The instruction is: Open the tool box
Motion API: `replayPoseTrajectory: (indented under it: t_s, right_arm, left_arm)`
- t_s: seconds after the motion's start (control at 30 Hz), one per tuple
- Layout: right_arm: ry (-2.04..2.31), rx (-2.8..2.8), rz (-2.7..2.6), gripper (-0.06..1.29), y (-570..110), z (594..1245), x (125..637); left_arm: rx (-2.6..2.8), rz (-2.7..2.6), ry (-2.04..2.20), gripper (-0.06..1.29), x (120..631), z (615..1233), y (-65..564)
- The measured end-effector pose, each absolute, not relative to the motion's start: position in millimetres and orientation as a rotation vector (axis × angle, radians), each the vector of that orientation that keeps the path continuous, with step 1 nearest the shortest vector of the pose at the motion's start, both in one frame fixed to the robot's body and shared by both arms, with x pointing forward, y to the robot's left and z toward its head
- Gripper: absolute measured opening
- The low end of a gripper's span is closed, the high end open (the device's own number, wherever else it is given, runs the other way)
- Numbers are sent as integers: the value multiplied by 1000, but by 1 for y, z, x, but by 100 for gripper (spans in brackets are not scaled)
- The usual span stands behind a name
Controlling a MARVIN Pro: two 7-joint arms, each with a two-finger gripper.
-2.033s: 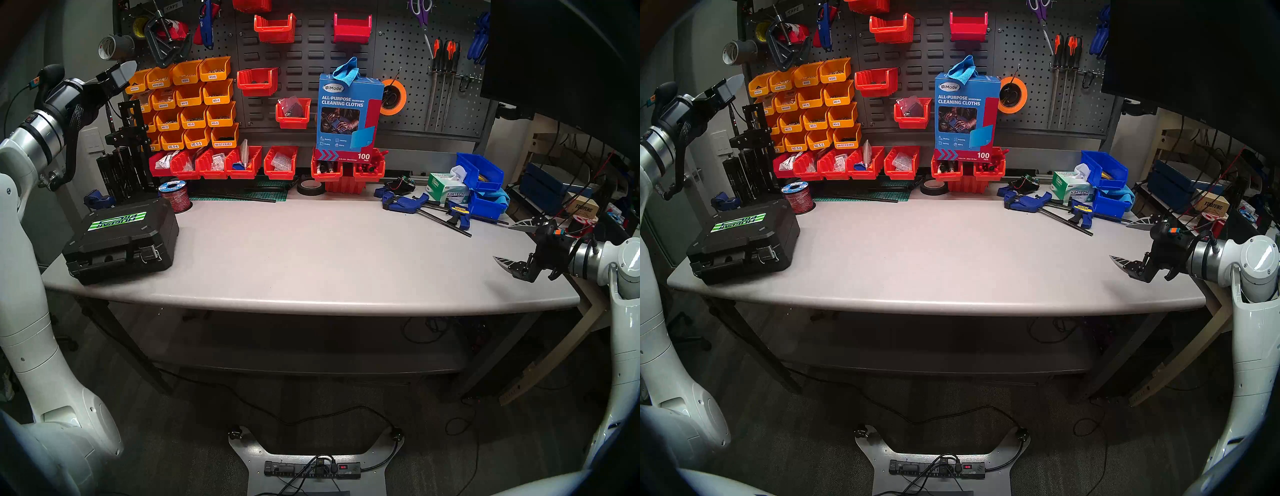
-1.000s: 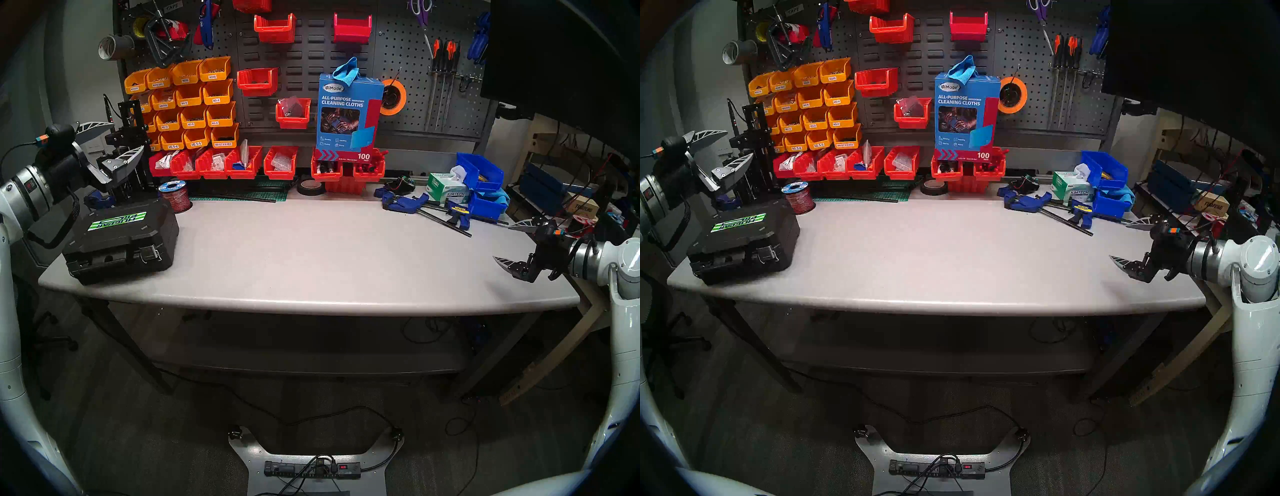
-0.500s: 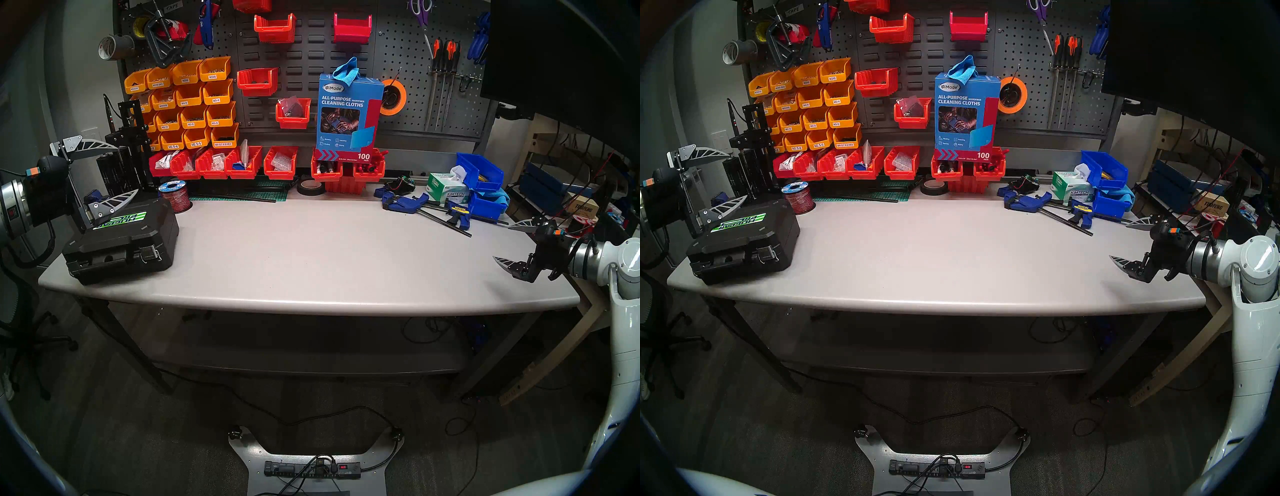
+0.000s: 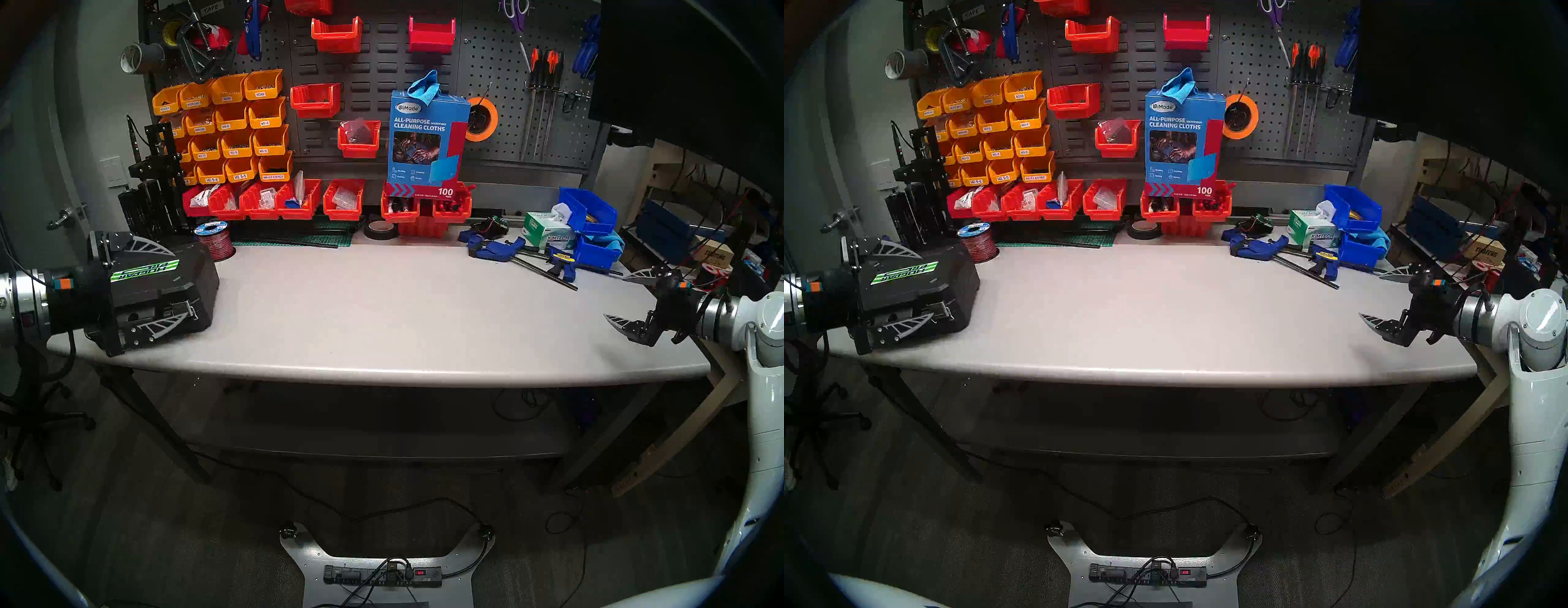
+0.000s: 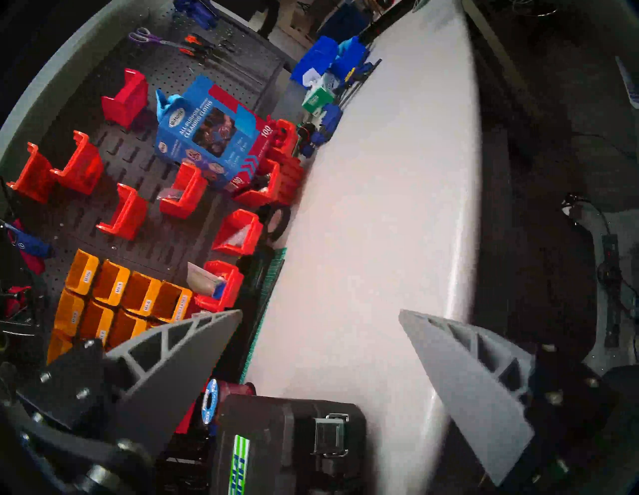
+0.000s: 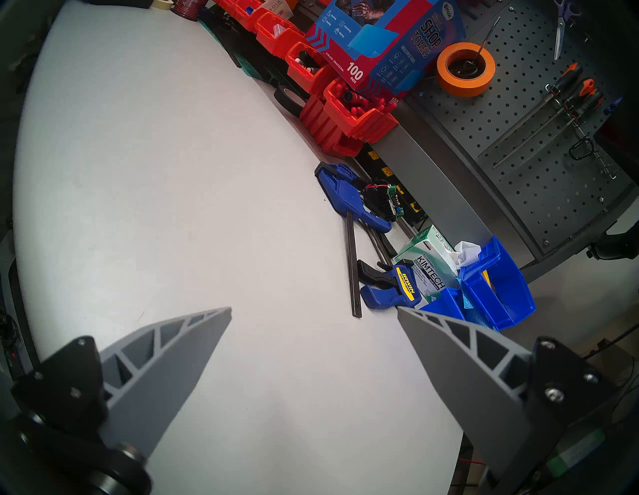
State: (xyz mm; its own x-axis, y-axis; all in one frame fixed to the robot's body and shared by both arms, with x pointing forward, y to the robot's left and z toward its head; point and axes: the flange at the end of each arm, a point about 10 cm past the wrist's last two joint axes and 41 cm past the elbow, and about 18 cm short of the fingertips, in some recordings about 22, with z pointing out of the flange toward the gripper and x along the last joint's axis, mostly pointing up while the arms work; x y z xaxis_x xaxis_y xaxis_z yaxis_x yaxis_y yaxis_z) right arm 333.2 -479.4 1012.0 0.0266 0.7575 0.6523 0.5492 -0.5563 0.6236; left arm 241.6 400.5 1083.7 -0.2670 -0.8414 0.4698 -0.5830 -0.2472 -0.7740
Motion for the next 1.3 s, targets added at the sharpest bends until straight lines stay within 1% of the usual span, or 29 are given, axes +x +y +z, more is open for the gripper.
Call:
replayPoseTrajectory:
  t_s: [0.27,0.67,0.9,1.3]
  right_arm:
    - [1362,2098,1550,126,-479,1012,333]
    - [1362,2098,1550,126,-479,1012,333]
    - [1362,2098,1550,126,-479,1012,333]
    - [1362,2098,1550,126,-479,1012,333]
  left_arm:
    - [-1686,-1404,1770,124,237,1070,403]
    - [-1608,-1228,1769,124,225,1061,457]
    - [-1548,-1185,1754,124,236,1057,485]
    - [-1441,-1135,1809,124,254,1049,497]
